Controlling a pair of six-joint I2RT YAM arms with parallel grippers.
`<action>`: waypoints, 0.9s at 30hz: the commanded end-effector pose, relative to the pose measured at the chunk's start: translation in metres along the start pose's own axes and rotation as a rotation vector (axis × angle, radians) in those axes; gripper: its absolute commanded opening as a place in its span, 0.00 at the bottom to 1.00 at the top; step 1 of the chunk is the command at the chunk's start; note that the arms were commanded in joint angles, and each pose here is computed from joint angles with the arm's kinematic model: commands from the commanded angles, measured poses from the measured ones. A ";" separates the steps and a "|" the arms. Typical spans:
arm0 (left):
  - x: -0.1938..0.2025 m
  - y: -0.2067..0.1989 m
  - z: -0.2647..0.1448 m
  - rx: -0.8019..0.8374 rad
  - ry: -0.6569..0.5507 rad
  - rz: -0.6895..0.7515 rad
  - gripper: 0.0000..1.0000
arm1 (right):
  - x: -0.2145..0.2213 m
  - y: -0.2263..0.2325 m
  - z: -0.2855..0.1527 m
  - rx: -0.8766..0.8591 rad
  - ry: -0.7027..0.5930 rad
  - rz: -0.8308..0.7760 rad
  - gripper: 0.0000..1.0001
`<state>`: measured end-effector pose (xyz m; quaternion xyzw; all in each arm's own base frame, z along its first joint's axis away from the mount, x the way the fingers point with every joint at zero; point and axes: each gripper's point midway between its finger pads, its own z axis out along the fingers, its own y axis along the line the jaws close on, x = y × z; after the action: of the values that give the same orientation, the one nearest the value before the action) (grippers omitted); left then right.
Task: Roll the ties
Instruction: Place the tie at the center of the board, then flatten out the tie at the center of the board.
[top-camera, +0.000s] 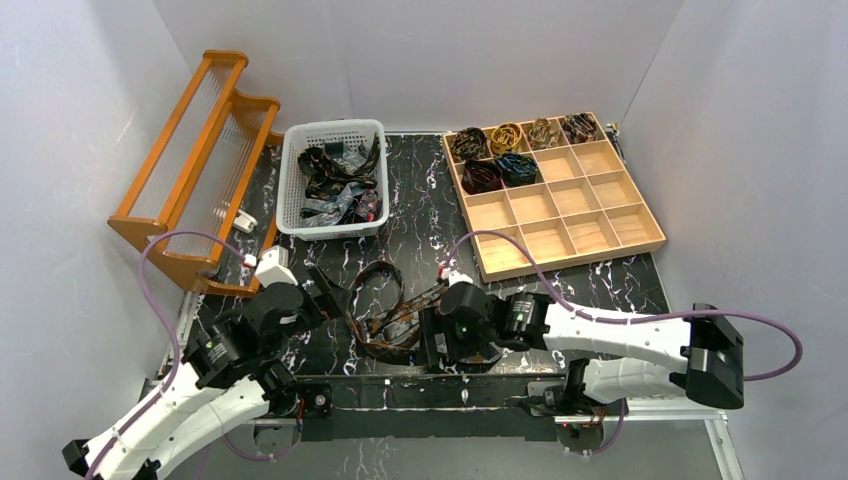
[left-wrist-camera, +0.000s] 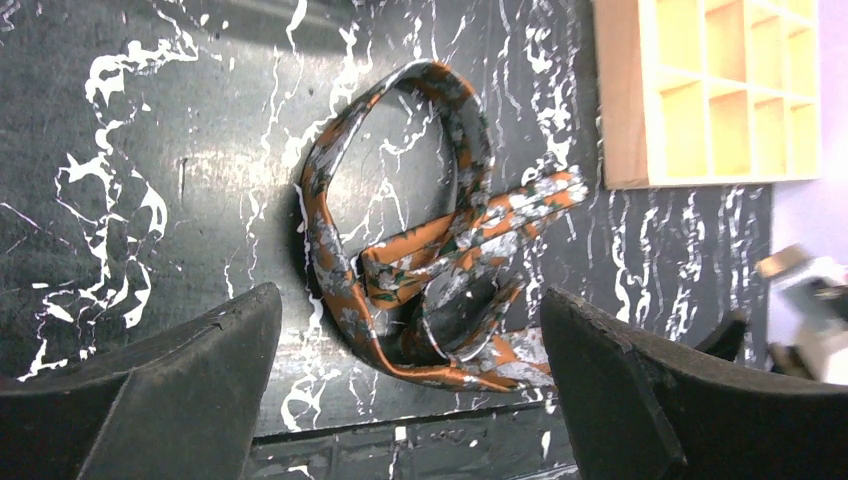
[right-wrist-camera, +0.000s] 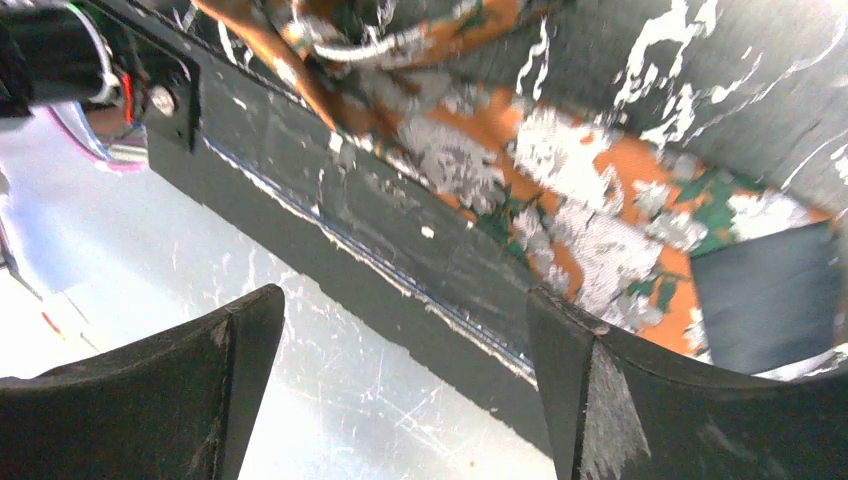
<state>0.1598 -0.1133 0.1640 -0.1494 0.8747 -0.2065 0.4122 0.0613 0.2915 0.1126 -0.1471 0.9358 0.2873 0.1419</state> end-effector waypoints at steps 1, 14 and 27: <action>-0.013 0.014 -0.006 -0.031 -0.079 -0.015 0.98 | 0.019 -0.004 0.014 0.031 0.017 0.113 0.99; 0.009 0.003 0.010 -0.062 0.057 0.073 0.98 | -0.007 -0.042 0.027 0.151 -0.111 0.252 0.99; 0.009 -0.022 0.016 -0.024 0.127 0.189 0.98 | 0.023 -0.034 -0.017 -0.079 -0.065 0.648 0.99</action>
<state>0.1632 -0.1335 0.1420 -0.0845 0.9146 -0.1615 0.3609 0.0624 0.2579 0.1161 0.0725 0.9341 0.3268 0.1238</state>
